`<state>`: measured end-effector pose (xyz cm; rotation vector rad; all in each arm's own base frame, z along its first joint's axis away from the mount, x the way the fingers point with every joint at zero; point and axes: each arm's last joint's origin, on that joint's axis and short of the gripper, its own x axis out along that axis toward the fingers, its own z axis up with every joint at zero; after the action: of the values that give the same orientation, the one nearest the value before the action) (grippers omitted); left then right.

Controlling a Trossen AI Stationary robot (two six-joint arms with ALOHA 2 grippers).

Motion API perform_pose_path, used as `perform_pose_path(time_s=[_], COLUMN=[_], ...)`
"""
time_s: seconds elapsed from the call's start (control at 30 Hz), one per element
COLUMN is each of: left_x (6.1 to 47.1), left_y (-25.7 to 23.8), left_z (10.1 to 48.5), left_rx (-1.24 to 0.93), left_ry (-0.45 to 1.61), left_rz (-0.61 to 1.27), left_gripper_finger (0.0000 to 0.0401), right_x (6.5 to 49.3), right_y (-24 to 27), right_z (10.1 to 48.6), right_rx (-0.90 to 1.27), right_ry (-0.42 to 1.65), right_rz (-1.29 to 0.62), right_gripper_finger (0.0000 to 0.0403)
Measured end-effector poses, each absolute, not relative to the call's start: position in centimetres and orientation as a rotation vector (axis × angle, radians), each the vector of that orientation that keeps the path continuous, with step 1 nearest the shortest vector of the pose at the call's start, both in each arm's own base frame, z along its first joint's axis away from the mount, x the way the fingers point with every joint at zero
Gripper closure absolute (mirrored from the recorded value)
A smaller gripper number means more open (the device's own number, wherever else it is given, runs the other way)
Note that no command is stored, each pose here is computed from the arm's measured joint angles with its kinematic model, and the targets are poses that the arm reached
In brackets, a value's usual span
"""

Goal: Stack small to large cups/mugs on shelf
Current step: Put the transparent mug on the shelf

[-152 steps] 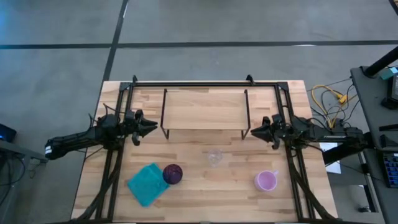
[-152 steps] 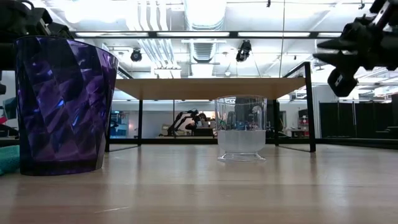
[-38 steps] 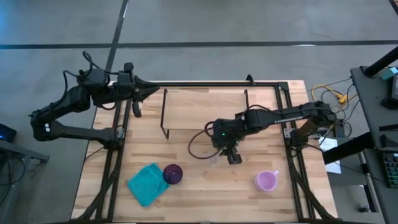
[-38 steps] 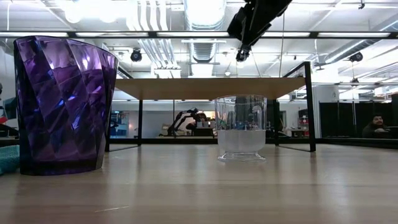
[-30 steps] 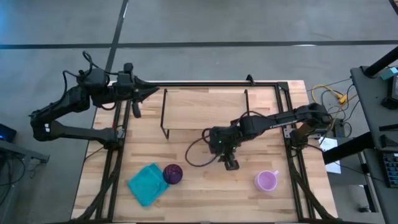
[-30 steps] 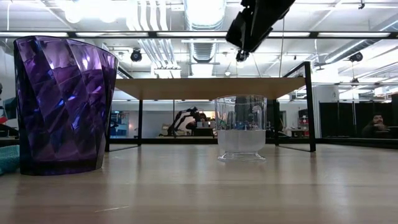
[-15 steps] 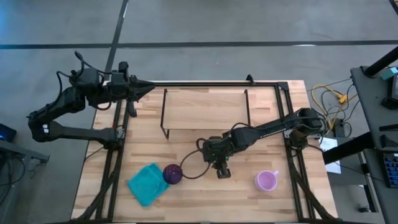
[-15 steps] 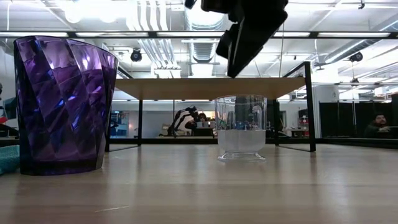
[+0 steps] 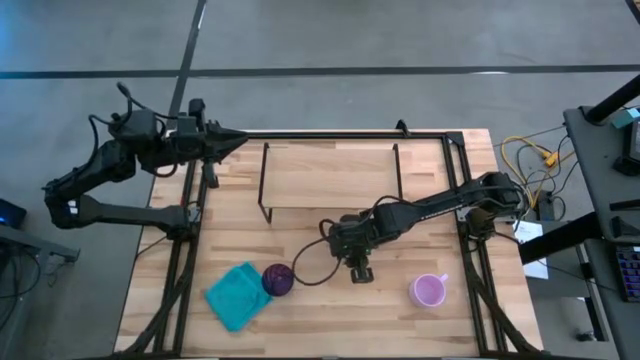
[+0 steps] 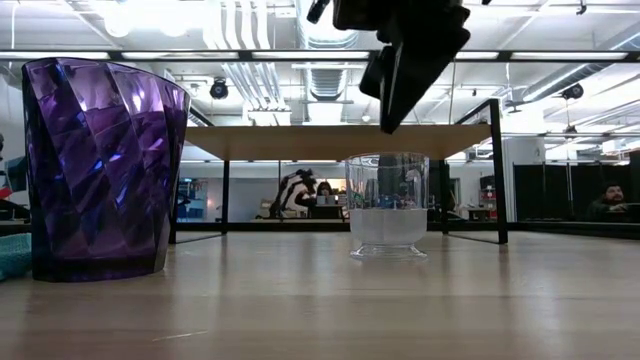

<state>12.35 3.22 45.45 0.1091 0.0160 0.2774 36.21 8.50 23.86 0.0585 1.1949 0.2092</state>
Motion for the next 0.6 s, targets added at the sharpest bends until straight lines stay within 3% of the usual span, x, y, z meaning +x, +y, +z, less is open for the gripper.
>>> perform_pose_path(time_s=[0.6], left_x=[13.6], left_y=[3.5], left_z=[45.1], left_rx=[0.106], left_ry=[0.042], left_rz=[0.276], left_gripper_finger=[0.0365], right_x=[36.0], right_y=[8.4], right_z=[23.0], right_rx=[0.111], right_ry=[1.207], right_rz=[0.159], right_gripper_finger=[0.0293])
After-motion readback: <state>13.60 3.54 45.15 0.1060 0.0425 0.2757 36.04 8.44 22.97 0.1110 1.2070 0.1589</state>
